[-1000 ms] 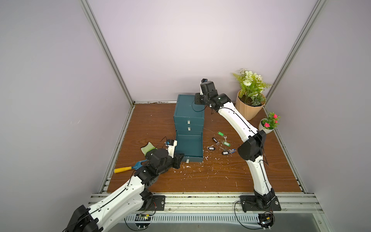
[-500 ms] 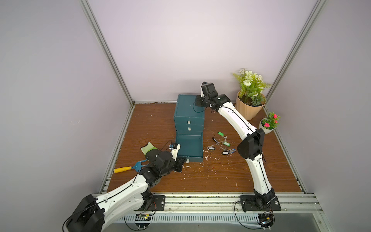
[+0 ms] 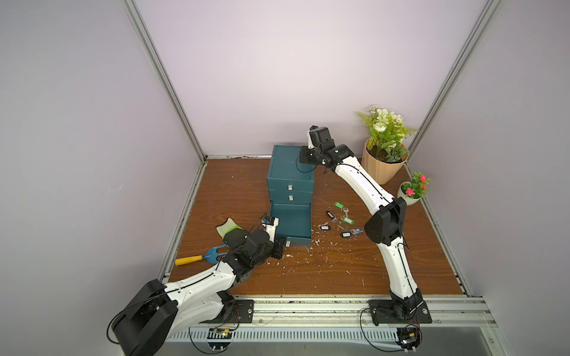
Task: Take the keys out of the drawer
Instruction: Close the drawer in the storage box.
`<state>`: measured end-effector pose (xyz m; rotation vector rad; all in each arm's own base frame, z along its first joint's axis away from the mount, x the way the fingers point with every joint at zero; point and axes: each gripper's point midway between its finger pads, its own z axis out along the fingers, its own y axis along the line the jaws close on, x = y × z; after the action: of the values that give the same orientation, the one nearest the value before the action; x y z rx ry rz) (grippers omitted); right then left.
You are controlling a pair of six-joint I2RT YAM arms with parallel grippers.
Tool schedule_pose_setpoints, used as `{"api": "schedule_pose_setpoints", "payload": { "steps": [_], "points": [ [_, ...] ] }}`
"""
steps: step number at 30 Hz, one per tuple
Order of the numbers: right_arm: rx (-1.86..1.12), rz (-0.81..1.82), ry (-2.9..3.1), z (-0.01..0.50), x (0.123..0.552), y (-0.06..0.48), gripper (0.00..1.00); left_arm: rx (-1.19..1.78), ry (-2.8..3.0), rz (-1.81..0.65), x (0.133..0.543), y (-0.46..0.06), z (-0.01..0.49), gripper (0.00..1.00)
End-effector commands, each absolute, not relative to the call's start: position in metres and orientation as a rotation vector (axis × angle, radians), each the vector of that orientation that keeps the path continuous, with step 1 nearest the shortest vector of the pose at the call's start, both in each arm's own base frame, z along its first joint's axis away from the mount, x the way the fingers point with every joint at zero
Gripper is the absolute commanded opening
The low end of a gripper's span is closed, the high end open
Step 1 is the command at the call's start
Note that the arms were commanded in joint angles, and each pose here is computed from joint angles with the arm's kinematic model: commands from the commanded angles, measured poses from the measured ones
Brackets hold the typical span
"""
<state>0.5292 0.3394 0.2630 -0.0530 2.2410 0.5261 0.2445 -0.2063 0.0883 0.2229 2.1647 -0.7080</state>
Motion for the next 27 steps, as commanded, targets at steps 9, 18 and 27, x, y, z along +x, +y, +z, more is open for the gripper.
{"api": "schedule_pose_setpoints", "payload": {
  "steps": [9,18,27],
  "points": [
    [-0.037,0.538,2.417,0.212,0.513,0.342,0.19,0.043,2.034,-0.578,0.306,-0.201,0.100,0.00],
    [-0.069,0.534,2.411,0.212,0.513,0.343,0.19,-0.130,1.886,-0.614,0.362,-0.207,0.107,0.02],
    [-0.111,0.547,2.418,0.211,0.512,0.344,0.19,-0.236,1.754,-0.672,0.390,-0.215,0.111,0.07]
  ]
}}
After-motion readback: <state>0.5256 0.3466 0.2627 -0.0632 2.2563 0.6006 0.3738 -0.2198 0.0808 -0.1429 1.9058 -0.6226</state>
